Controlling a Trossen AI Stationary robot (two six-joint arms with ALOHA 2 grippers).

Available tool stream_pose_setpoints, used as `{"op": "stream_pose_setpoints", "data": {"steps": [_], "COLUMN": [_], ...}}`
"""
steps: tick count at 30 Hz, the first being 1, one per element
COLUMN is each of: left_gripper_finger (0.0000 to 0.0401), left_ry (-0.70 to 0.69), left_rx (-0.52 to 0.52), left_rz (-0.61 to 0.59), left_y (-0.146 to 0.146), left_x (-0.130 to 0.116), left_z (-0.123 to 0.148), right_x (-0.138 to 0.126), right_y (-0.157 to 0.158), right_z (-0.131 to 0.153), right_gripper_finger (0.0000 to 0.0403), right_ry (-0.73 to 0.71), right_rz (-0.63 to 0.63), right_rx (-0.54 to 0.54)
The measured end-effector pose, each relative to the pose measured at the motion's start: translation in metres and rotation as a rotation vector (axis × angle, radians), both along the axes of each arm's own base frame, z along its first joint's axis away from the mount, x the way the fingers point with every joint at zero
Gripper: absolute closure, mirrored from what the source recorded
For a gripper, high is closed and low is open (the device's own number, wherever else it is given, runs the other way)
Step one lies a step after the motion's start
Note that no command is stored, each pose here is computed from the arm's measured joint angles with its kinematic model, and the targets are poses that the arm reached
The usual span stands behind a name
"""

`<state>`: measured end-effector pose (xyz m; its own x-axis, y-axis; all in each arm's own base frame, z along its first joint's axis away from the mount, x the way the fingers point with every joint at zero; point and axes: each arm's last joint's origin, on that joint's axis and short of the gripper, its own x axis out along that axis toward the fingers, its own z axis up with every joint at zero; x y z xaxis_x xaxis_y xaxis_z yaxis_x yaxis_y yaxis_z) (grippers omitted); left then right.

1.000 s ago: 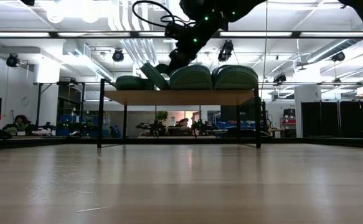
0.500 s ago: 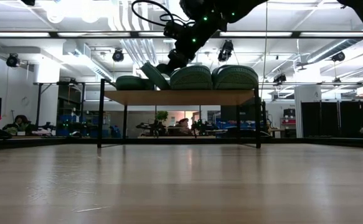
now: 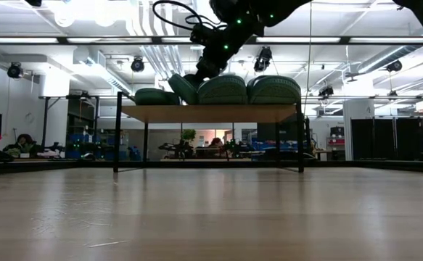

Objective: Pick and place slides into the shelf
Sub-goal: Put the green slide on the shelf

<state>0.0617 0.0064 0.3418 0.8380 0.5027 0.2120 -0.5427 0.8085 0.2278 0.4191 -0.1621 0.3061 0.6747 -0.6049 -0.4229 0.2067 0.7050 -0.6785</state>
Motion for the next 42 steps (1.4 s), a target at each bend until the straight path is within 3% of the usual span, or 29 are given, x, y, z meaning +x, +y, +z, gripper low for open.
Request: {"op": "stream_pose_setpoints", "data": {"steps": [7, 22, 33, 42], "left_gripper_finger": [0.0374, 0.0374, 0.0374, 0.0374], "left_ry": [0.0, -0.001, -0.002, -0.004], "left_rx": [0.0, -0.001, -0.002, -0.002], "left_rz": [0.0, 0.0, -0.001, -0.001], "left_y": [0.0, 0.0, 0.0, 0.0], "left_x": [0.0, 0.0, 0.0, 0.0], "left_z": [0.0, 0.0, 0.0, 0.0], "right_x": [0.001, 0.0, 0.001, 0.006], "right_y": [0.0, -0.001, -0.018, -0.023], "right_z": [0.006, 0.031, 0.02, 0.02], "right_gripper_finger": [0.0389, 0.039, 0.039, 0.039], "right_ry": [0.022, 0.02, 0.067, 0.073], "right_rz": [-0.075, -0.099, -0.112, -0.086], "right_rx": [-0.126, -0.141, -0.172, -0.26]}}
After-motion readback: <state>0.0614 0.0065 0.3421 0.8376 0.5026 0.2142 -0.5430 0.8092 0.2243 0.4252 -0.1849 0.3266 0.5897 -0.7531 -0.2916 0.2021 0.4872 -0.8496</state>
